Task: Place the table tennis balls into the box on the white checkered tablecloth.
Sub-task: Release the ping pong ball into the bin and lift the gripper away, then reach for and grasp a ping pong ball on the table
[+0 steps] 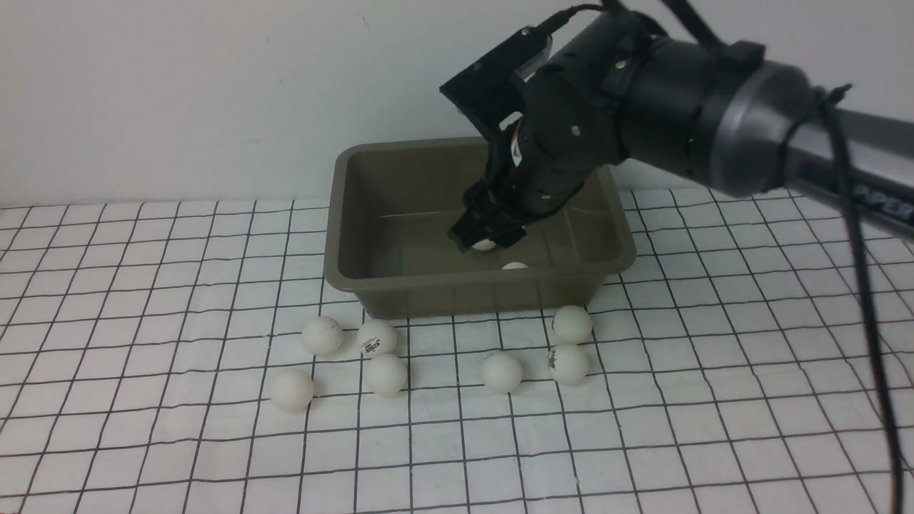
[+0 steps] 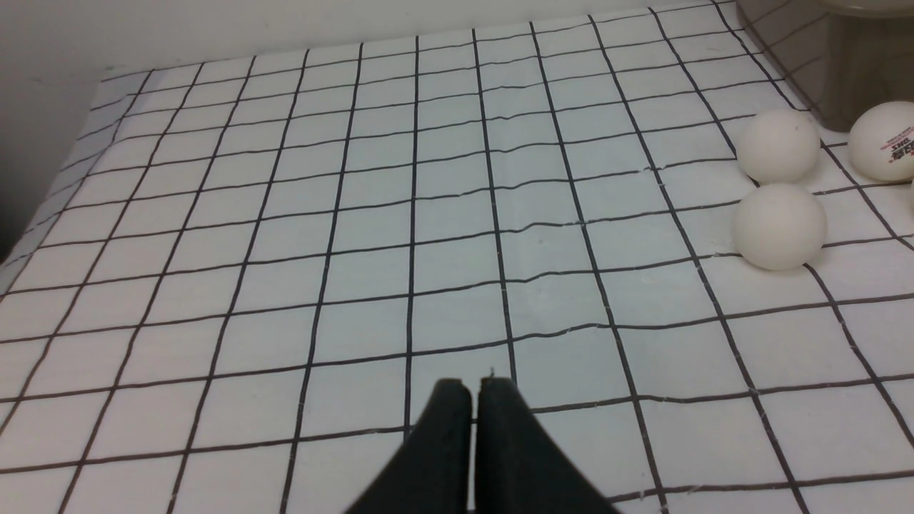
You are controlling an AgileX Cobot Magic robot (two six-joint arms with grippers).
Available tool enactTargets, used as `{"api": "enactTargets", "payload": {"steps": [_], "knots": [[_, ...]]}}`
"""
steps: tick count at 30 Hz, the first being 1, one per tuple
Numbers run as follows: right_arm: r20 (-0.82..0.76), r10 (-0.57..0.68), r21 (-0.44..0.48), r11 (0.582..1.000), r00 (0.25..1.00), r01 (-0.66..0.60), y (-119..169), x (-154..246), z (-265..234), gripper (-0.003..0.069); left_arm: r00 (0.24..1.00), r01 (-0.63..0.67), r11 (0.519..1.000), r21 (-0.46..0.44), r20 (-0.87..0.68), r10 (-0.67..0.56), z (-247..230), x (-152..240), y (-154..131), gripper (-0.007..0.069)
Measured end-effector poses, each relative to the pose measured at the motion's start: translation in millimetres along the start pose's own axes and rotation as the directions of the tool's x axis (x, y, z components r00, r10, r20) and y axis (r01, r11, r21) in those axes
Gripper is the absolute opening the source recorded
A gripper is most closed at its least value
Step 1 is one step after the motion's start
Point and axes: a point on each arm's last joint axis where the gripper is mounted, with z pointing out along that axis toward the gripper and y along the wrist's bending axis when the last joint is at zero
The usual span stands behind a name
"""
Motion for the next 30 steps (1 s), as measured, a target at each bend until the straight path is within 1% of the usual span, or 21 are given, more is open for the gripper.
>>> {"api": "enactTargets", "payload": {"steps": [3, 5, 6, 7, 8, 10, 12, 15, 19, 23, 28, 30], "knots": [[-0.024, -0.038, 0.028, 0.999, 0.999, 0.039, 2, -3, 26, 0.0360, 1.000, 0.000, 1.000, 0.000, 0.000, 0.000, 0, 0, 0, -0.0004], [-0.036, -0.059, 0.045, 0.997, 0.998, 0.061, 3, -4, 40, 0.0382, 1.000, 0.000, 1.000, 0.000, 0.000, 0.000, 0, 0, 0, -0.0004], [-0.035, -0.066, 0.053, 0.996, 0.997, 0.068, 3, -5, 44, 0.0398, 1.000, 0.000, 1.000, 0.000, 0.000, 0.000, 0, 0, 0, -0.0004], [-0.037, -0.074, 0.064, 0.995, 0.997, 0.076, 4, -7, 51, 0.0442, 1.000, 0.000, 1.000, 0.000, 0.000, 0.000, 0, 0, 0, -0.0004], [-0.039, -0.075, 0.068, 0.995, 0.996, 0.078, 4, -7, 53, 0.0453, 1.000, 0.000, 1.000, 0.000, 0.000, 0.000, 0, 0, 0, -0.0004], [-0.033, -0.074, 0.090, 0.993, 0.997, 0.077, 2, -10, 57, 0.0524, 1.000, 0.000, 1.000, 0.000, 0.000, 0.000, 0, 0, 0, -0.0004], [-0.037, -0.064, 0.096, 0.993, 0.997, 0.067, 2, -10, 56, 0.0536, 1.000, 0.000, 1.000, 0.000, 0.000, 0.000, 0, 0, 0, -0.0004], [-0.056, -0.055, 0.106, 0.993, 0.997, 0.060, 0, -9, 53, 0.0537, 1.000, 0.000, 1.000, 0.000, 0.000, 0.000, 0, 0, 0, -0.0004], [-0.125, -0.034, 0.118, 0.992, 0.992, 0.048, -4, -4, 42, 0.0524, 1.000, 0.000, 1.000, 0.000, 0.000, 0.000, 0, 0, 0, -0.0004], [-0.179, 0.005, 0.115, 0.993, 0.984, 0.016, -9, -2, 19, 0.0482, 1.000, 0.000, 1.000, 0.000, 0.000, 0.000, 0, 0, 0, -0.0004], [-0.192, 0.044, 0.067, 0.997, 0.981, -0.031, -8, -2, -1, 0.0430, 1.000, 0.000, 1.000, 0.000, 0.000, 0.000, 0, 0, 0, -0.0004], [-0.201, 0.049, 0.004, 0.999, 0.978, -0.050, -3, -2, -6, 0.0410, 1.000, 0.000, 1.000, 0.000, 0.000, 0.000, 0, 0, 0, -0.0004]]}}
